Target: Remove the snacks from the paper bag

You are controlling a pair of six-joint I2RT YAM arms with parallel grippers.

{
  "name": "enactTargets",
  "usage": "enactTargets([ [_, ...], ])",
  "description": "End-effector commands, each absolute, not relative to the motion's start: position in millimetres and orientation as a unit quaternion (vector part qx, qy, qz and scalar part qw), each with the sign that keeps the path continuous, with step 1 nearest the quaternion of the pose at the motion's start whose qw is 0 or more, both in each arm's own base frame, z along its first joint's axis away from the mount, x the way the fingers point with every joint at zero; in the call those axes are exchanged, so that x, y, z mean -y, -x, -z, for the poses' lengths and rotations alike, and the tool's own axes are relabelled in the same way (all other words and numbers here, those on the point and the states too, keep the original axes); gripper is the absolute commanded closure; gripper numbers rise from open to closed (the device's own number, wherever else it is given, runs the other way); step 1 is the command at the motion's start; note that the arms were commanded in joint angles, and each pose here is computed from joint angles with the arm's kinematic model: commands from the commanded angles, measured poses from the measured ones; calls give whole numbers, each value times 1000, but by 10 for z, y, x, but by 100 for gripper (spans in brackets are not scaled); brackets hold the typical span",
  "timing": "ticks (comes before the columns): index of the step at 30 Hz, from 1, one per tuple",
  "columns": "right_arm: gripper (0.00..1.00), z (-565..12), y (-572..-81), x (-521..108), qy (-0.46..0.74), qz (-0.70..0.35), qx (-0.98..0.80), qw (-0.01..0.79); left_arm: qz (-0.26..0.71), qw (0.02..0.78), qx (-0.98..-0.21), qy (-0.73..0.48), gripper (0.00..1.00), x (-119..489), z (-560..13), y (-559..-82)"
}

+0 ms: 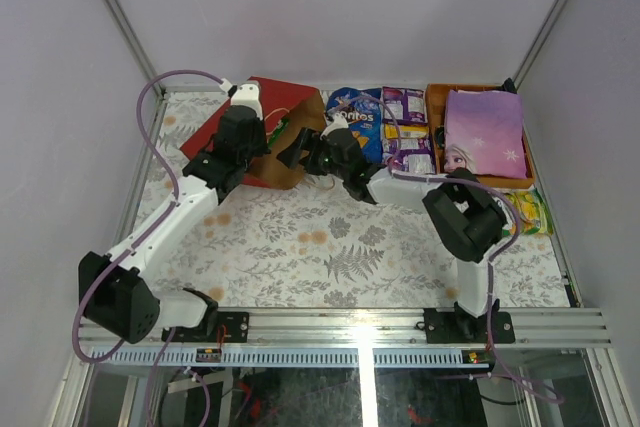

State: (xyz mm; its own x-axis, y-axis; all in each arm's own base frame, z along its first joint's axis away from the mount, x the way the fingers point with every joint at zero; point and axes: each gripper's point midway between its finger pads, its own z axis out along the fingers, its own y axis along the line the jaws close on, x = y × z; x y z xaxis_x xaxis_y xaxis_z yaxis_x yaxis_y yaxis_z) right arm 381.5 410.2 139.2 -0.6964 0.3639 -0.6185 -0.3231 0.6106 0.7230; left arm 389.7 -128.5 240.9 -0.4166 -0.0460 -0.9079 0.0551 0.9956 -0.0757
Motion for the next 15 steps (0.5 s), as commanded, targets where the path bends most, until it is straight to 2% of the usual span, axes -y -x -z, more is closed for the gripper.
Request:
enactTargets([
  [1,14,-1866,-4108,-4462,-31,-510,-752,417,49,581,-812,34,97,1199,-2663,-3891],
  [5,15,-1786,-4391,-4640,-58,-512,-746,422,58,589,-805,38,97,1198,-2731,-3863],
  [15,11,-1155,-4978,-4666,-143,-415,-786,435,50,570,-820,13,97,1250,-2588,-3894],
])
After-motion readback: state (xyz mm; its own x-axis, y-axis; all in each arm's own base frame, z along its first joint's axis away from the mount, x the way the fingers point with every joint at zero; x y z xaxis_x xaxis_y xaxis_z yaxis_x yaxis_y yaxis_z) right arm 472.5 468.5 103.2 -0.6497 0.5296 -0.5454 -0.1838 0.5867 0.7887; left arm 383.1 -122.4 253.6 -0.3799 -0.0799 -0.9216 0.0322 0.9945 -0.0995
